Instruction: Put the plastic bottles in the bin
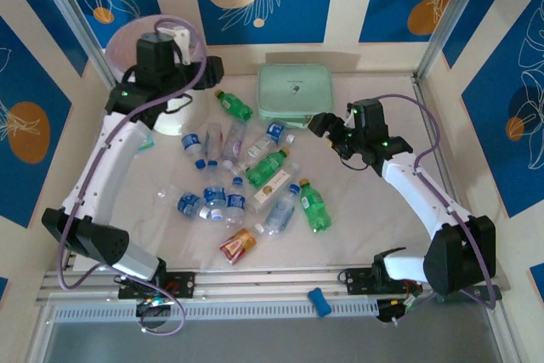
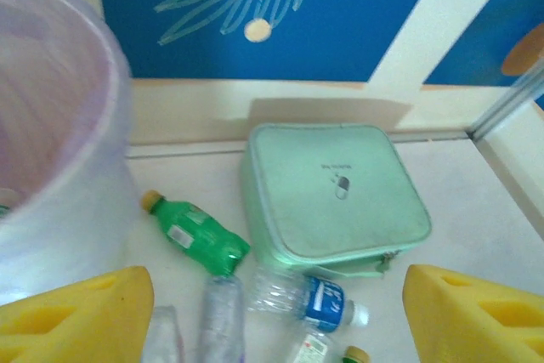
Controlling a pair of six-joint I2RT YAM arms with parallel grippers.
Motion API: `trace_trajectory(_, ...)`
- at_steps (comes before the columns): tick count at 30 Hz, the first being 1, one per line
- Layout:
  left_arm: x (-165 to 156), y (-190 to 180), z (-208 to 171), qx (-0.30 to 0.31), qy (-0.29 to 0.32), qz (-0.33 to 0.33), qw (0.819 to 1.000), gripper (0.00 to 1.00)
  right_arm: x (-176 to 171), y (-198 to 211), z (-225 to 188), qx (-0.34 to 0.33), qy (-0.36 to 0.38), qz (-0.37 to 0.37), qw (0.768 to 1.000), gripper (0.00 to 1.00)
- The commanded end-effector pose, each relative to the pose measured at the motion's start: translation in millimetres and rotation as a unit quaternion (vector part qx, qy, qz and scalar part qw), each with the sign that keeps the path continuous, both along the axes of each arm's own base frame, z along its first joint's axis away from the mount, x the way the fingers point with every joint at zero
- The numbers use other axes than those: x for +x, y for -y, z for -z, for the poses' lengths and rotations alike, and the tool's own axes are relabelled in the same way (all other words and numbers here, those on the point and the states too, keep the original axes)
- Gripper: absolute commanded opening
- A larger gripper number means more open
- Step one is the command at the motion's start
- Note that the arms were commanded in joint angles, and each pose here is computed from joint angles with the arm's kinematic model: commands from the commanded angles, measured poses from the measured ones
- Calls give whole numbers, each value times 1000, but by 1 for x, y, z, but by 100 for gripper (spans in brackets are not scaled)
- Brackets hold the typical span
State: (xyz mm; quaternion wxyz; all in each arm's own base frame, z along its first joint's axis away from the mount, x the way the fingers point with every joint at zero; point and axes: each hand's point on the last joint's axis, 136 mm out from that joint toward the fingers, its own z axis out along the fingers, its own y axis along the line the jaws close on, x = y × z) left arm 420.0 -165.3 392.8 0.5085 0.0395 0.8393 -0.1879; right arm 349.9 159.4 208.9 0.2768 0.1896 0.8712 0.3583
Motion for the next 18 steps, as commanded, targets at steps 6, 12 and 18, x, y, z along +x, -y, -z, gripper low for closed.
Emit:
trace_trajectory(6, 15, 47, 61, -21, -39, -34, 998, 78, -4, -6, -7, 13, 19, -17, 1000, 99)
trace_trajectory(12, 30, 74, 115, -40, -106, -59, 992, 100, -7, -6, -5, 8, 18, -23, 1000, 99)
trace_trajectory(18, 55, 76, 175, -81, -164, -153, 971, 100, -9, -8, -2, 7, 16, -33, 999, 99)
